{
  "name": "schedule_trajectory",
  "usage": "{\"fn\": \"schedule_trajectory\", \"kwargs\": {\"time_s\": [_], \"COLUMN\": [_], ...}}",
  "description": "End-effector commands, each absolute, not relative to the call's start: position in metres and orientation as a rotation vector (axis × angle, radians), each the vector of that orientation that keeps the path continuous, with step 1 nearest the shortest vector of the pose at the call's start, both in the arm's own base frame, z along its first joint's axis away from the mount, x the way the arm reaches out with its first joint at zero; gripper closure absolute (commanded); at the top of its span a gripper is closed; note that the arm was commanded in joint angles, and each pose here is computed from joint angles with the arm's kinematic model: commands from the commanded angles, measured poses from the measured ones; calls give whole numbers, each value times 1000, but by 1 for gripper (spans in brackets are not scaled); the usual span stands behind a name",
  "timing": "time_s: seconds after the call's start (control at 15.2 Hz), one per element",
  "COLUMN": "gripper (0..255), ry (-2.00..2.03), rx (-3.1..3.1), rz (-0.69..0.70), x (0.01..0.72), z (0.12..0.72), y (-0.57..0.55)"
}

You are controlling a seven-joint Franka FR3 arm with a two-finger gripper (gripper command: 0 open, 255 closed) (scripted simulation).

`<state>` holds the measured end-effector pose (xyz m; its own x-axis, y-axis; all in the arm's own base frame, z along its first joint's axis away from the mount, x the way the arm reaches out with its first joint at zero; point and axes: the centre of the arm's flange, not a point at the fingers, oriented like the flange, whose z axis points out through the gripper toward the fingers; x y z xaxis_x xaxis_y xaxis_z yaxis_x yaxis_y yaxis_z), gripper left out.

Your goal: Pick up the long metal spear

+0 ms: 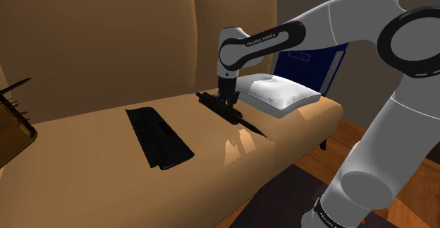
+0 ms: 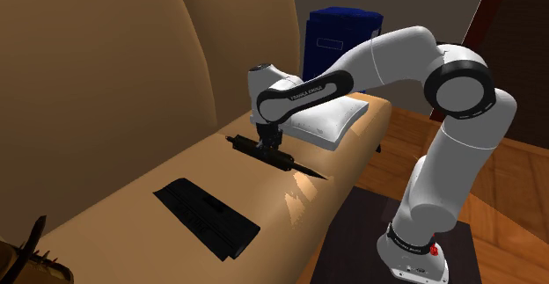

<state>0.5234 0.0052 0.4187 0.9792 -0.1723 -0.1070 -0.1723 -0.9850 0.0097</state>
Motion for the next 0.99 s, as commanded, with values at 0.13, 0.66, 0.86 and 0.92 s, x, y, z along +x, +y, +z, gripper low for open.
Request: {"fn": "schedule_trajectory", "kwargs": {"time_s": [0.13,0.66,0.86,0.92], "gripper": [255,255,255,255], "ry": [-273,-273,-273,-273], "rx": [3125,3125,3125,3125], "rz": [-169,-169,-169,-169], "x": [523,523,523,523], "z": [424,466,482,487], "y": [5,5,5,5]}}
